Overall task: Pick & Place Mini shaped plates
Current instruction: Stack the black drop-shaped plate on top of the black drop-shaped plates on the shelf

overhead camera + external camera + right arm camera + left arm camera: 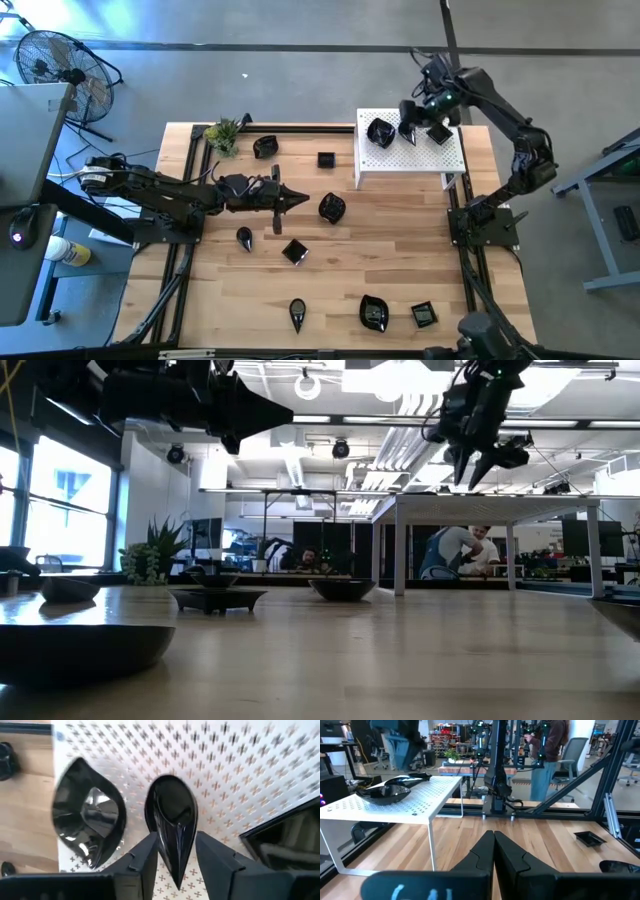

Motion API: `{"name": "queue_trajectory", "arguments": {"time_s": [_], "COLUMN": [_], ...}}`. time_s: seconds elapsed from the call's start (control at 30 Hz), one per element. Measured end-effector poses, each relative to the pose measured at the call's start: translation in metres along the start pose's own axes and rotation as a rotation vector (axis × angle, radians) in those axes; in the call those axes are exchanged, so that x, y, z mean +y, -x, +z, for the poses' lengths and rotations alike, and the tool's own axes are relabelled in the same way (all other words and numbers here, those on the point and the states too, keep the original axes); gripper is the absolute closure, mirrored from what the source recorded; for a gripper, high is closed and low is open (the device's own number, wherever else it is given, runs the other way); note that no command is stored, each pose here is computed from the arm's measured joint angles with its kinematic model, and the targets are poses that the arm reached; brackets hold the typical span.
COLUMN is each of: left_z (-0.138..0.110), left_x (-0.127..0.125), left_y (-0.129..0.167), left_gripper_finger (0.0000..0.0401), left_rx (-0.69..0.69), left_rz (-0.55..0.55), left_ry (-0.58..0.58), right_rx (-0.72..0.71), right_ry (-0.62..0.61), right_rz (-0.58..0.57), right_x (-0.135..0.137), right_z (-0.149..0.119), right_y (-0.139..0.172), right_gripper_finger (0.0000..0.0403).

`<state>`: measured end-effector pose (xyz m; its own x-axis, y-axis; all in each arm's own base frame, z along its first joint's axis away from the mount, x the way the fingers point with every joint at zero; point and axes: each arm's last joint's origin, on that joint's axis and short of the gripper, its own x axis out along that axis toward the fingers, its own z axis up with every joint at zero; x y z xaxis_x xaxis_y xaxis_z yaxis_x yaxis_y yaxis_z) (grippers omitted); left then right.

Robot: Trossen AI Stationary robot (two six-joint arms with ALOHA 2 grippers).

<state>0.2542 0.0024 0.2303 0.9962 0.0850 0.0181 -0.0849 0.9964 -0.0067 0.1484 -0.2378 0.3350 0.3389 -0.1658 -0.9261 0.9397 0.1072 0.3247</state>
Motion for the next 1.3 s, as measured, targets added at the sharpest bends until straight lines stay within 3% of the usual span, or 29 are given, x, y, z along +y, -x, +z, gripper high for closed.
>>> {"name": "queue_trajectory", "arguments": {"time_s": [0.17,0.33,0.63,0.97,1.3], "left_z": [0.0,0.0,-0.001,-0.001,-0.001], "left_x": [0.0,0.0,0.0,0.0,0.0], "left_y": [0.0,0.0,0.0,0.0,0.0], "left_gripper_finger": [0.0398,0.0398,0.0398,0.0398,0.0398], "left_rx": [0.0,0.0,0.008,0.007,0.007], "left_rz": [0.0,0.0,0.003,0.003,0.004], "left_ry": [0.001,0.001,0.0,0.0,0.0], "right_rx": [-0.06,-0.083,-0.075,-0.129,-0.141], "right_ry": [0.138,0.224,0.241,0.256,0.47], "right_rz": [-0.08,-0.11,-0.111,-0.119,-0.061], "right_x": [0.006,0.006,-0.003,0.002,0.036], "right_z": [-0.002,-0.007,-0.009,-0.004,-0.021], "right_y": [0.019,0.003,-0.029,-0.02,-0.027], "right_gripper_finger": [0.0322,0.0395,0.04,0.0399,0.0402]}}
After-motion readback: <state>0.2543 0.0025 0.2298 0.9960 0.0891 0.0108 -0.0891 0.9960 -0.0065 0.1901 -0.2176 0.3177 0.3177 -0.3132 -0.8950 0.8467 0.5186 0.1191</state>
